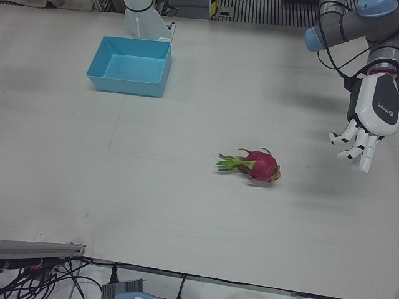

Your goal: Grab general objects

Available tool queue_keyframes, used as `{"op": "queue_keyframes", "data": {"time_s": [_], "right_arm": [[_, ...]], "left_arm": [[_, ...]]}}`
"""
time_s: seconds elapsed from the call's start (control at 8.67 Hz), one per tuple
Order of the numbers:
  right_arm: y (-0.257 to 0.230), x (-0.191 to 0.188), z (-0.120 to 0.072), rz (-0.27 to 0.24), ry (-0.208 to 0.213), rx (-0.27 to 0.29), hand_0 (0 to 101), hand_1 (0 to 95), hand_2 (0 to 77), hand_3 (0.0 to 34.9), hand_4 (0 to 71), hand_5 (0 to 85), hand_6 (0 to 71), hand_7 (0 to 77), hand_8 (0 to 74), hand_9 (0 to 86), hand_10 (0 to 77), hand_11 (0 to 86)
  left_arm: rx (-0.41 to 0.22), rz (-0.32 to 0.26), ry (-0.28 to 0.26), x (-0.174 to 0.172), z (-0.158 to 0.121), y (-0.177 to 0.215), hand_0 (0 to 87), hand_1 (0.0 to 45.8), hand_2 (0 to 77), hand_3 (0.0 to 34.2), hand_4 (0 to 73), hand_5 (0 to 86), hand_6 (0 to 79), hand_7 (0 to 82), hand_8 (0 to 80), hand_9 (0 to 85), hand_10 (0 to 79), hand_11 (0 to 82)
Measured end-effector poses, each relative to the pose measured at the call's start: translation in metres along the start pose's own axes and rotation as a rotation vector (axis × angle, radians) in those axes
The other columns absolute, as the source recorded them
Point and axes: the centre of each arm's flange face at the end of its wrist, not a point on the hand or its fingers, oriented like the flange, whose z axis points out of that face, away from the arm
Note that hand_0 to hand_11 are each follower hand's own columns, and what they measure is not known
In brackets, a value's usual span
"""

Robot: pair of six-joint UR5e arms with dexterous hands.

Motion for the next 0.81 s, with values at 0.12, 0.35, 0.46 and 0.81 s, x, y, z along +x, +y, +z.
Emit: {"op": "queue_keyframes", "data": {"time_s": [0.12, 0.35, 0.46, 0.81], "right_arm": [[0.0, 0.0, 0.0, 0.0, -0.001, 0.0, 0, 94.9, 77.4, 0.0, 0.0, 0.0, 0.0, 0.0, 0.0, 0.5, 0.0, 0.5], [0.0, 0.0, 0.0, 0.0, 0.0, 0.0, 0, 94.9, 77.4, 0.0, 0.0, 0.0, 0.0, 0.0, 0.0, 0.5, 0.0, 0.5], [0.0, 0.0, 0.0, 0.001, 0.0, 0.0, 0, 94.9, 77.4, 0.0, 0.0, 0.0, 0.0, 0.0, 0.0, 0.5, 0.0, 0.5], [0.0, 0.0, 0.0, 0.001, 0.0, 0.0, 0, 94.9, 77.4, 0.0, 0.0, 0.0, 0.0, 0.0, 0.0, 0.5, 0.0, 0.5]], "left_arm": [[-0.019, 0.046, -0.023, 0.008, 0.0, 0.006, 80.2, 0.0, 0.5, 0.0, 18.5, 48.0, 0.5, 42.0, 1.6, 7.6, 40.9, 1.1], [-0.067, 0.092, -0.058, 0.009, 0.006, 0.025, 83.9, 0.0, 1.1, 7.0, 9.8, 19.1, 0.5, 26.7, 1.6, 4.4, 40.9, 1.1], [-0.085, 0.125, -0.069, 0.007, 0.009, 0.033, 83.9, 0.0, 1.1, 7.0, 9.8, 19.1, 0.5, 26.7, 1.6, 4.4, 40.9, 1.1], [-0.067, 0.288, -0.107, 0.032, 0.011, 0.046, 84.3, 0.0, 1.1, 15.1, 11.4, 2.7, 2.2, 32.7, 1.6, 3.3, 40.4, 0.5]]}}
